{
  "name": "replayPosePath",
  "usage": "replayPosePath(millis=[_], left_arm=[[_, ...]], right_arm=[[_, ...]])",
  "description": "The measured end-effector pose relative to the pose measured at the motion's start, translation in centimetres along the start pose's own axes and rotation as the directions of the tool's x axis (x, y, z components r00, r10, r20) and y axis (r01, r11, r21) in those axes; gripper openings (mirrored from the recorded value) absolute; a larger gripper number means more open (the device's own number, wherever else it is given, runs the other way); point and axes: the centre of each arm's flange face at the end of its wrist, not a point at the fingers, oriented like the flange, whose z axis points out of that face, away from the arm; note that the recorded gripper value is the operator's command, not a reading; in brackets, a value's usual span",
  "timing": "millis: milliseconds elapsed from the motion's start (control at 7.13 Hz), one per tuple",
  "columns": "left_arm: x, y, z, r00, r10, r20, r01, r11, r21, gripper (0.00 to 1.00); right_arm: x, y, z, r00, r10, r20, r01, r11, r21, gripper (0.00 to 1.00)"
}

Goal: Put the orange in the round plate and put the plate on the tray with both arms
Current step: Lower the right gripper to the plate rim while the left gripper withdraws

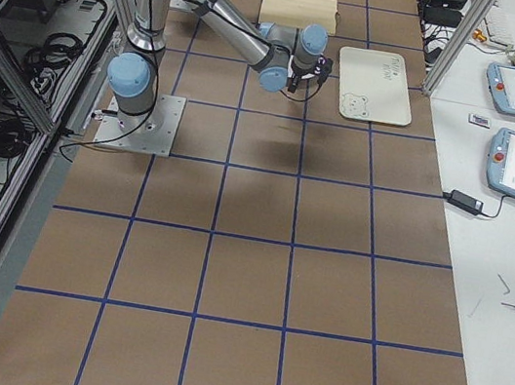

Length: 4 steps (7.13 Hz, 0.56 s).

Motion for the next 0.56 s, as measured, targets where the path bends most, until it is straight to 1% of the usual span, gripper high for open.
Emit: replayPosePath(millis=[140, 280, 421, 561], left_arm=[[0.0, 0.7, -0.8, 1.000, 0.020, 0.010, -0.020, 1.000, 0.018, 1.00], [0.2, 1.3, -1.2, 0.998, 0.058, 0.032, -0.059, 0.998, 0.031, 1.00], [1.0, 2.4, -1.5, 0.988, 0.143, 0.053, -0.144, 0.989, 0.033, 1.00], [2.2, 4.1, -1.3, 0.970, 0.234, 0.070, -0.236, 0.972, 0.024, 1.00]], right_arm=[[-0.7, 0.5, 0.9, 1.000, 0.003, 0.002, -0.003, 1.000, -0.002, 1.00], [-1.4, 0.9, 1.4, 1.000, 0.009, 0.003, -0.009, 1.000, -0.001, 1.00], [-1.6, 1.2, 1.8, 1.000, 0.014, 0.003, -0.014, 1.000, -0.003, 1.00], [-1.5, 1.4, 2.3, 1.000, 0.019, 0.005, -0.019, 1.000, -0.013, 1.00]])
